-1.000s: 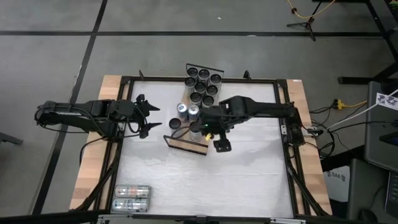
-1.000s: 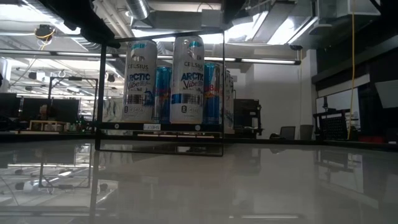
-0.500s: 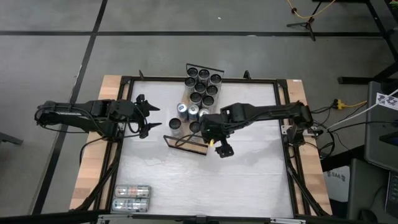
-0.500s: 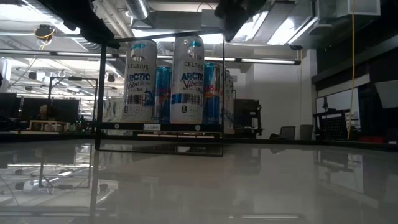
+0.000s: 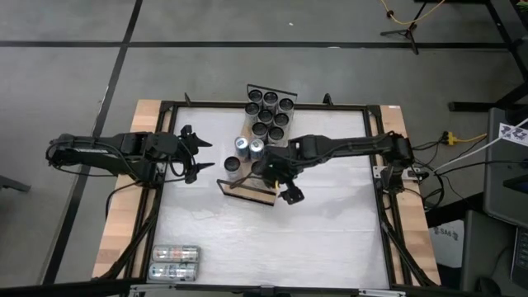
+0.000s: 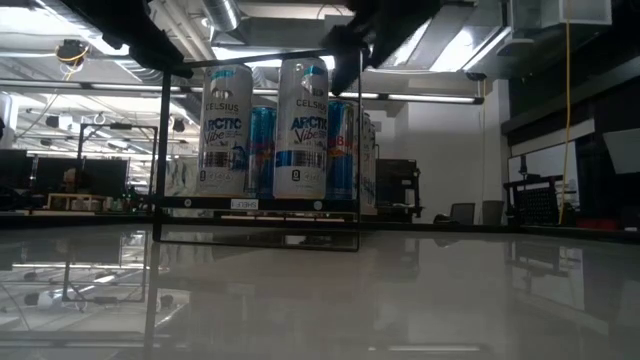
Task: Place canned beverage on shelf
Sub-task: Put the top right blue soda can on the shelf aligned with the other blue soda can
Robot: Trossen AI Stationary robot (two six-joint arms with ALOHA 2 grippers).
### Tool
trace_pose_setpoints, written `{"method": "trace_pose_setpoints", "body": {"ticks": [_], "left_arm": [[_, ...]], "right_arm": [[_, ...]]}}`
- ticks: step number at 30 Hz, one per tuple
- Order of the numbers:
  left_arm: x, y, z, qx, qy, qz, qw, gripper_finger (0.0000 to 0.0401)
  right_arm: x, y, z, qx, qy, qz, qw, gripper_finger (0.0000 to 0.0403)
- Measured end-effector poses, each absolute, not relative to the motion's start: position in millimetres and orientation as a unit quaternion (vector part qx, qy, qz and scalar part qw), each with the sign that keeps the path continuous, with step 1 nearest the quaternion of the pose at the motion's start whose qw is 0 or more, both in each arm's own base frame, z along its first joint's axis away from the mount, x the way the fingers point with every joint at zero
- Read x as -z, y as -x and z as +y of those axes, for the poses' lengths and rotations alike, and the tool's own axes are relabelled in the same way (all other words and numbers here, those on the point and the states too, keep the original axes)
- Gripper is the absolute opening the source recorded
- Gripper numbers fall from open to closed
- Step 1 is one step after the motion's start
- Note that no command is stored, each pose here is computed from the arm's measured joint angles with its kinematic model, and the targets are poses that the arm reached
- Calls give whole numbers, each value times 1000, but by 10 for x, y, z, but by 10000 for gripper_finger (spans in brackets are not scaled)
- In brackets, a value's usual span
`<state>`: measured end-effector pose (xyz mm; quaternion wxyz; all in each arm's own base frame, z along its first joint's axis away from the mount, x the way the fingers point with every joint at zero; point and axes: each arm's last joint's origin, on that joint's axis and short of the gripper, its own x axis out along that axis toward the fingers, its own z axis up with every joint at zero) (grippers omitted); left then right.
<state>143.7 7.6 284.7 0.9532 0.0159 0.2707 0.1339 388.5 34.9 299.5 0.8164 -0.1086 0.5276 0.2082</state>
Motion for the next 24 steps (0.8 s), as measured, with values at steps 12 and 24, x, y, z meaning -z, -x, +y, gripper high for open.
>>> {"method": "trace_pose_setpoints", "body": {"ticks": [12, 24], "left_arm": [[-2848, -1437, 76, -134, -16, 270, 953, 302], [-2848, -1437, 76, -134, -15, 270, 953, 302]], "right_arm": [[-3042, -3980, 325, -225, 128, 474, 841, 358], [-3059, -4036, 261, -233, 156, 444, 851, 358]]}}
